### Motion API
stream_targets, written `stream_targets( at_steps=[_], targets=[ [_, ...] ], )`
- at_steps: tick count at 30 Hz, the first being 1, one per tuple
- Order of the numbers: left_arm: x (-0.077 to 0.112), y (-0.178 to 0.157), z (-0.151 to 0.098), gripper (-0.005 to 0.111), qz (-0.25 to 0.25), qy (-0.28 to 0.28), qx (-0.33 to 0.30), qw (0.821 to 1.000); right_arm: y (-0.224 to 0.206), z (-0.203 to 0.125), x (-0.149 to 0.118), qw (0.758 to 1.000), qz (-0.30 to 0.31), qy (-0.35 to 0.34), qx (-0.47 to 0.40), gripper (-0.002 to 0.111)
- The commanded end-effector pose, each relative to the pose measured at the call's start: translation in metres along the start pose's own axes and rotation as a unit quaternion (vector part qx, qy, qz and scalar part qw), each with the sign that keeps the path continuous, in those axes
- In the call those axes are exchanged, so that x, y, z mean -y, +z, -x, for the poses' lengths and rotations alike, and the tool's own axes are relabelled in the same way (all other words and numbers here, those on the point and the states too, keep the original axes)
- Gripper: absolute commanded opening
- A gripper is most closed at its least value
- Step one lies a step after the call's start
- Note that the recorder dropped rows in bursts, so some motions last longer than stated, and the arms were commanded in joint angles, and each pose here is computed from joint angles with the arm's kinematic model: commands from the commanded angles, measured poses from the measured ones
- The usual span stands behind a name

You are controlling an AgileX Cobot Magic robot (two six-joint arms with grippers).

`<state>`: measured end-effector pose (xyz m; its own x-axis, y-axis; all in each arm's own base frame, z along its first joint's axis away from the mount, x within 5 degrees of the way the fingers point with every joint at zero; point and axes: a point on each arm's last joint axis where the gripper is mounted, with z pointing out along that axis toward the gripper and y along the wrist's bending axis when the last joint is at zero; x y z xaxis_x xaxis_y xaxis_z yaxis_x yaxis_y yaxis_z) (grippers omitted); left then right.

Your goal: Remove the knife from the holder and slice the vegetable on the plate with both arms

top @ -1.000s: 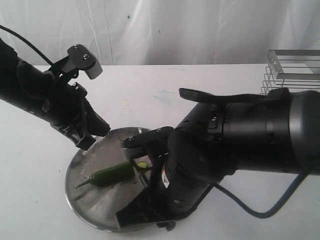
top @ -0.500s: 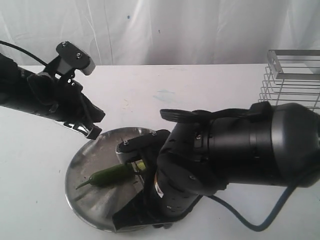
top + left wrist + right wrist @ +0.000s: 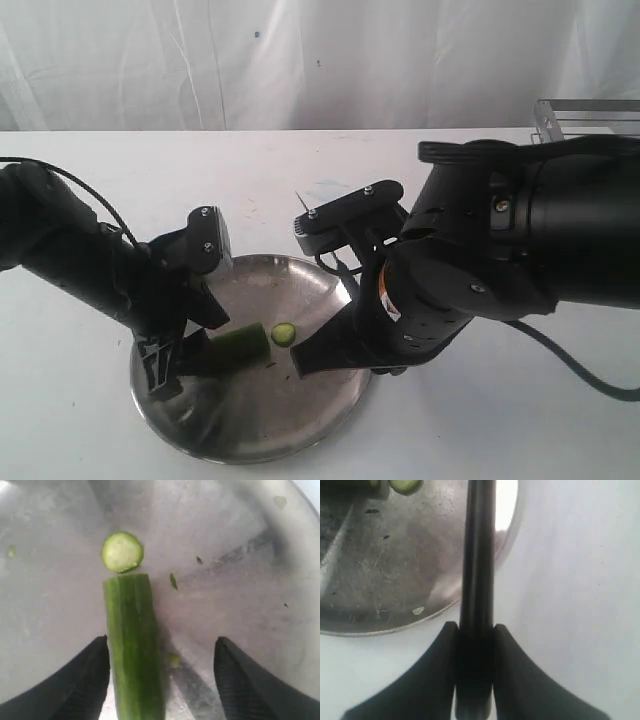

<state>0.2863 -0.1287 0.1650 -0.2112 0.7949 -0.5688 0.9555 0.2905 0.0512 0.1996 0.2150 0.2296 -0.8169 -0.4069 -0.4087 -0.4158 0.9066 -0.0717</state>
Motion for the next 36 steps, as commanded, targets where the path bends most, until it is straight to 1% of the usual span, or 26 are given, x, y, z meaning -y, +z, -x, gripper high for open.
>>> stream_targets(
  at_steps=[1,3,5,6,8,11,12,14,19,21,24,27,29,31,32,34,36],
  targets=[
    [-0.004,0.018,-0.010,0.064,-0.002,0.013,-0.008,1.000,-0.006,0.000,0.004,1.000,0.000,-0.002,0.007,0.000],
    [-0.009,0.024,-0.015,0.064,0.020,0.003,-0.020,1.000,-0.006,0.000,0.003,1.000,0.002,0.001,0.005,0.000],
    [-0.010,0.027,-0.017,0.060,0.024,0.001,-0.023,0.999,-0.006,0.000,0.003,1.000,0.004,0.002,0.005,0.000],
    [-0.011,0.026,-0.016,0.054,0.026,0.002,-0.022,0.999,-0.006,0.000,0.003,1.000,0.004,0.002,0.005,0.000],
    [-0.014,0.025,-0.012,0.037,0.030,0.001,-0.017,0.999,-0.006,0.000,0.003,1.000,0.005,0.002,0.006,0.000],
    [-0.020,0.023,-0.007,0.005,0.043,-0.012,-0.008,0.999,-0.006,0.000,0.003,1.000,0.005,0.002,0.006,0.000],
    [-0.023,0.022,-0.005,0.000,0.052,-0.013,-0.006,0.999,-0.006,0.000,0.003,1.000,0.005,0.002,0.006,0.000],
    [-0.027,0.021,-0.004,0.000,0.067,-0.017,-0.007,0.998,-0.006,0.000,0.003,1.000,0.004,0.002,0.005,0.000],
    [-0.027,0.021,-0.005,0.000,0.067,-0.003,-0.015,0.998,-0.006,0.000,0.003,1.000,0.005,0.003,0.004,0.000],
    [-0.027,0.021,-0.005,0.003,0.067,-0.003,-0.015,0.998,-0.006,0.000,0.003,1.000,0.006,0.005,0.003,0.000],
    [-0.026,0.021,-0.005,0.014,0.065,-0.013,-0.014,0.998,-0.006,-0.001,0.002,1.000,0.011,0.011,0.000,0.000],
    [-0.026,0.021,-0.005,0.034,0.064,-0.028,-0.012,0.997,-0.006,-0.001,0.001,1.000,0.014,0.015,-0.004,0.000],
    [-0.026,0.021,-0.005,0.050,0.064,-0.036,-0.012,0.997,-0.006,-0.002,0.000,1.000,0.014,0.013,-0.005,0.000],
    [-0.026,0.021,-0.005,0.062,0.064,-0.039,-0.012,0.997,-0.006,-0.002,0.000,1.000,0.013,0.013,-0.006,0.000],
    [-0.026,0.021,-0.005,0.067,0.064,-0.039,-0.012,0.997,-0.006,-0.002,0.000,1.000,0.013,0.013,-0.006,0.000],
    [-0.026,0.019,-0.003,0.071,0.065,-0.039,-0.008,0.997,-0.006,-0.003,0.000,1.000,0.016,0.020,-0.013,0.000],
    [-0.025,0.012,0.001,0.072,0.067,-0.034,0.000,0.997,-0.006,-0.005,-0.003,0.999,0.029,0.027,-0.024,0.000]
  ],
)
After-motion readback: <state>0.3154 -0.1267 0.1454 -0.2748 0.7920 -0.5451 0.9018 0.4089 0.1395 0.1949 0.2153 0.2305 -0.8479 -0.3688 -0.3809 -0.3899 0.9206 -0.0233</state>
